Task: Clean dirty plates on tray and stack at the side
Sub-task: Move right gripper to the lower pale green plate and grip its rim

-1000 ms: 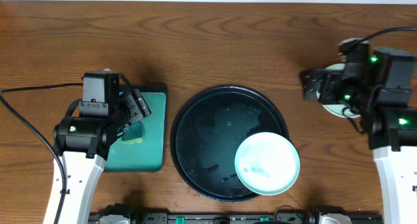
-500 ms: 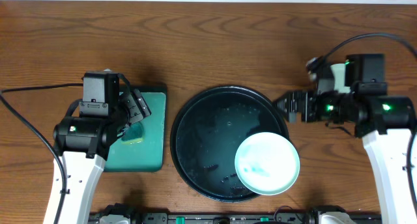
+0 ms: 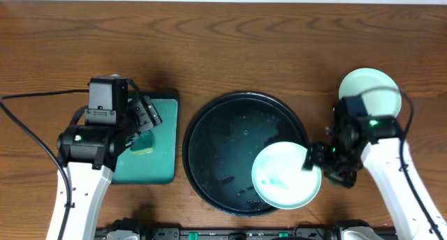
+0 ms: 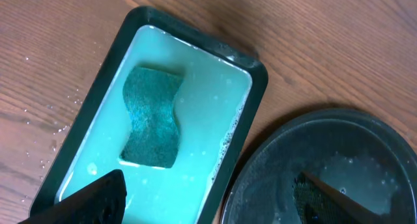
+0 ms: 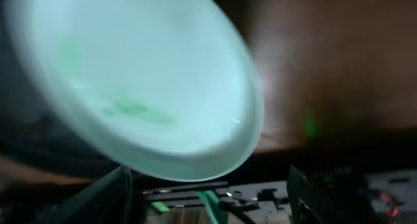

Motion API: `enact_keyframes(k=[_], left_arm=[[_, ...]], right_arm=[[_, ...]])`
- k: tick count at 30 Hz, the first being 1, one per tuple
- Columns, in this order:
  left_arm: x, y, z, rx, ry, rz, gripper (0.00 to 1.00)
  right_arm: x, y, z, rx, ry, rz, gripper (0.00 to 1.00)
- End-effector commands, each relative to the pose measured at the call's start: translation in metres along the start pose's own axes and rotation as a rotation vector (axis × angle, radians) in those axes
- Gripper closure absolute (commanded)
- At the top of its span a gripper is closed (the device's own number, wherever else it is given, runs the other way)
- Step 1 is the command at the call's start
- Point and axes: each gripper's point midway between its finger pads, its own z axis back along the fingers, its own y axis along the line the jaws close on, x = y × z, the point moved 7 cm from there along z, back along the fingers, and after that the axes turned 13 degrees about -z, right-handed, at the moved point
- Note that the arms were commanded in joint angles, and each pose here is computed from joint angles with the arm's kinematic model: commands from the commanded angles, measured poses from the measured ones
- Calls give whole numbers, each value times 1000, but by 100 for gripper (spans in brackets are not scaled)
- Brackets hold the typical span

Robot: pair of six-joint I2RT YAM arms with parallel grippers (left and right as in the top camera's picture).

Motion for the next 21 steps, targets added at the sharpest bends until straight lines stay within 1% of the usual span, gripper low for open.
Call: enact_keyframes(k=[1, 4, 7, 11, 13, 16, 17, 18, 21], left_arm=[[0, 0, -1, 5, 6, -6, 18], [0, 0, -1, 5, 6, -6, 18], [0, 0, -1, 5, 6, -6, 18], [-1, 0, -1, 5, 6, -6, 18], [0, 0, -1, 5, 6, -6, 18], [0, 0, -1, 5, 6, -6, 18], [0, 0, -1, 5, 6, -6, 18], [0, 0, -1, 5, 6, -6, 18], [0, 0, -1, 5, 6, -6, 18]], right_arm=[[-6, -18, -30, -72, 24, -126, 28], [-2, -20, -48, -52, 4, -152, 30], [6, -15, -55, -7, -38, -165, 32], [19, -6, -55, 39, -121, -150, 36], [26, -5, -54, 38, -172, -146, 41], [33, -3, -52, 44, -218, -137, 59], [34, -2, -52, 48, -225, -133, 67], [35, -1, -52, 52, -230, -132, 76], [36, 0, -52, 55, -241, -128, 99]])
